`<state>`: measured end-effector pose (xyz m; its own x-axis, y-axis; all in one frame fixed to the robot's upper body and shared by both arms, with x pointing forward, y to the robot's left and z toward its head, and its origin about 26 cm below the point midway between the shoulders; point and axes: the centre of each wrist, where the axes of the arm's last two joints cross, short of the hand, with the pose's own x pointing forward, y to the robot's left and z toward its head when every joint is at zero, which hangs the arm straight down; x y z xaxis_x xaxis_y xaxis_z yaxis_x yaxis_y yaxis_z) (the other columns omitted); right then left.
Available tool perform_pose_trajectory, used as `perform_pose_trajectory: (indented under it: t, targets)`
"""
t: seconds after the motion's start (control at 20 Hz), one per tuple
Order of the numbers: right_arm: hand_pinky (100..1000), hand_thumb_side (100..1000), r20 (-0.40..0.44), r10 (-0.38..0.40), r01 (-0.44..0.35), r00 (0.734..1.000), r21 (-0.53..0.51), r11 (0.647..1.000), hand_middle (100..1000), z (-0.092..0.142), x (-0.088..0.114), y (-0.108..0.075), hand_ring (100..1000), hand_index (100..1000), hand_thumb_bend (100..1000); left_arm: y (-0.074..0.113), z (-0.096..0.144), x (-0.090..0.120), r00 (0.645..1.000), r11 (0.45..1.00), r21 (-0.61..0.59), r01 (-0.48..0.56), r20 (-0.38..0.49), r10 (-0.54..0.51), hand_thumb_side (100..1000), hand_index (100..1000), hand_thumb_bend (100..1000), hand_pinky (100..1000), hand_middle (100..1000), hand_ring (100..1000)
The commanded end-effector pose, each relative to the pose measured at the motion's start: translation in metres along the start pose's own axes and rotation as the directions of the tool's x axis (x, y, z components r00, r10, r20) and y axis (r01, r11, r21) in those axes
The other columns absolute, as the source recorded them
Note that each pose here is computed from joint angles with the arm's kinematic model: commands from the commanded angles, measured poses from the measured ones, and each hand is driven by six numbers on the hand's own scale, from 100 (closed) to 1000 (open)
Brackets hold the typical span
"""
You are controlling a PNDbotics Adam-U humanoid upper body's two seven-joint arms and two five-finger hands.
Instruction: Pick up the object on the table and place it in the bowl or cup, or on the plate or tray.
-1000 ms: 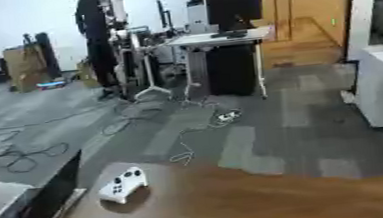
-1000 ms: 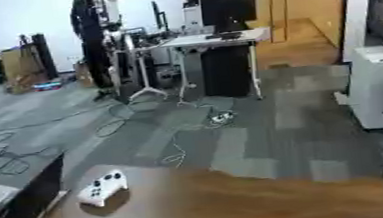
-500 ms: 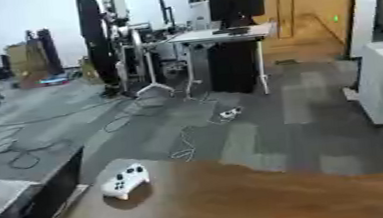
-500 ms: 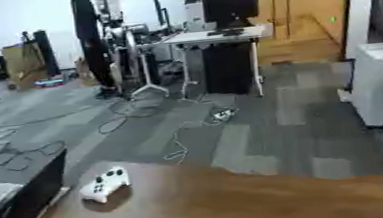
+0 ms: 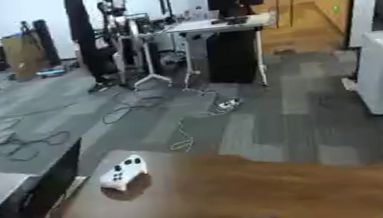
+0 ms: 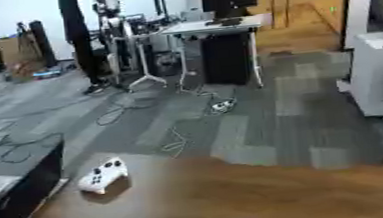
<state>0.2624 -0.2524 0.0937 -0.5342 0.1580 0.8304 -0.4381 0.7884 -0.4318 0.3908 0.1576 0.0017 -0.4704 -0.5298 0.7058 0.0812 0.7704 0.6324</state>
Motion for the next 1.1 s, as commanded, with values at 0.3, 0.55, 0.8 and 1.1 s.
perform_pose_trajectory:
  t: [0.3,0.55,0.8,1.1]
  targets:
    - [507,595,0.037,0.024,-0.025,0.999,0.011,1.000,587,-0.0053,0.0083,-0.0021,583,1000,100,-0.0141,0.0037,-0.0007,1.000,0.999,-0.040,-0.002,-0.011,0.001,613,988,520,492,884,768]
    - [507,592,0.039,0.025,-0.026,0.999,0.015,1.000,587,-0.0052,0.0087,-0.0022,583,1000,100,-0.0139,0.0026,0.0001,1.000,0.999,-0.042,0.004,-0.006,-0.004,615,988,519,493,884,769]
    - [507,587,0.042,0.028,-0.029,0.999,0.019,0.999,587,-0.0056,0.0092,-0.0021,583,1000,100,-0.0145,0.0013,0.0016,1.000,0.999,-0.047,0.013,0.001,-0.013,620,989,515,497,884,770]
    - [507,583,0.044,0.029,-0.030,0.999,0.022,0.999,587,-0.0054,0.0096,-0.0018,583,1000,100,-0.0151,0.0011,0.0020,1.000,0.999,-0.050,0.019,0.004,-0.019,631,989,507,500,883,770]
